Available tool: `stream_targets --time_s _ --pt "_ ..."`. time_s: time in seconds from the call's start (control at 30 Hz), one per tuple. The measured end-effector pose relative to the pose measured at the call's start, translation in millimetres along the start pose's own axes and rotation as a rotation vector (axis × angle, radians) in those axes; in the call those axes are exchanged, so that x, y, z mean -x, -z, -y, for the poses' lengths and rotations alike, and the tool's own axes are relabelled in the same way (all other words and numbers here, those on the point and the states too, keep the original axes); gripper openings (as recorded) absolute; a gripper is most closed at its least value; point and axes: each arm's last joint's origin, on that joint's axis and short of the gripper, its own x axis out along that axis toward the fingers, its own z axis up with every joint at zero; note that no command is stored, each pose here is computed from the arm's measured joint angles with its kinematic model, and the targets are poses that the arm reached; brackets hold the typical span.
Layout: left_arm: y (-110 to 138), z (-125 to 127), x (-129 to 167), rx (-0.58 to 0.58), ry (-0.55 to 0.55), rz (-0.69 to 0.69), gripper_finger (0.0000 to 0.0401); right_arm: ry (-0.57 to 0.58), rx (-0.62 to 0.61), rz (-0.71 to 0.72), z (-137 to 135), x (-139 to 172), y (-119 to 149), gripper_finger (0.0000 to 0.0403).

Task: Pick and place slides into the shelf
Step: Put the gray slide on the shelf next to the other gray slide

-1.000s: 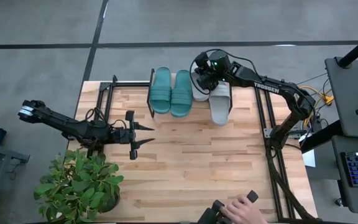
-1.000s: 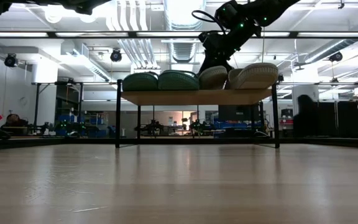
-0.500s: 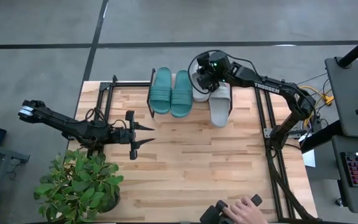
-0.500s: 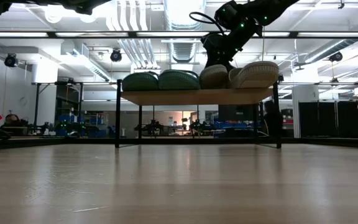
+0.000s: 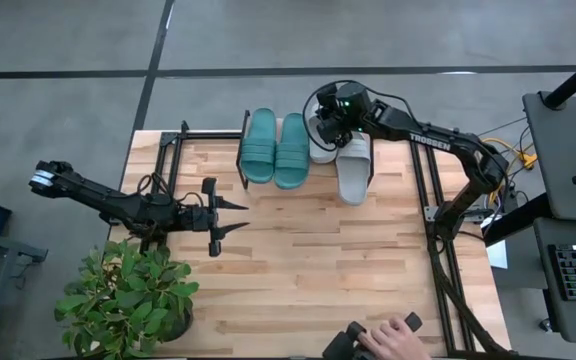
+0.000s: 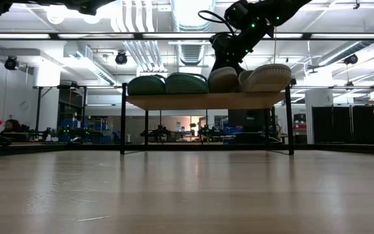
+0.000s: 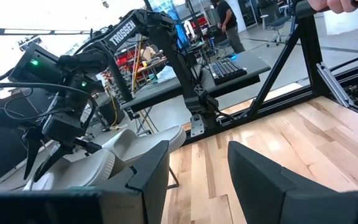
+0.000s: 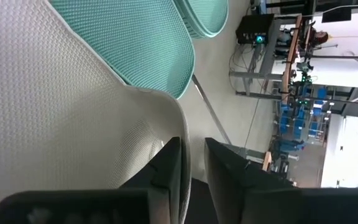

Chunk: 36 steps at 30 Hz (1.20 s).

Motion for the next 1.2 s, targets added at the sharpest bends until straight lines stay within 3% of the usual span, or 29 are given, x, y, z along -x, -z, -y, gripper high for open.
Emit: stream_targets --time_s 0.4,0.57,0.8,0.97,1.1,1.2 --pt "0.3 -0.6 0.0 -0.027 -0.021 -0.01 0.0149 0.033 -0.007 0.009 5.4 11.4 -3.3 0.0069" --pt "0.3 -0.6 0.0 -0.027 -0.021 -0.01 0.0149 0.036 -0.003 -0.051 4.9 12.5 -4.5 0.0071" --pt "0.2 -0.7 0.1 -0.026 -0.021 -0.009 0.0149 0.083 -0.084 -0.015 15.3 34.8 -16.0 0.0066" --pt "0.2 -0.7 0.1 -0.027 -0.021 -0.01 0.0149 0.136 -0.243 0.044 32.8 70.9 -26.9 0.0066" --pt "0.3 -0.6 0.1 -0.027 -0.021 -0.01 0.0149 0.079 -0.475 0.091 37.1 104.1 -36.0 0.0063" --pt "0.3 -0.6 0.1 -0.037 -0.021 -0.01 0.0149 0.001 -0.58 0.095 32.7 122.0 -42.6 0.0065"
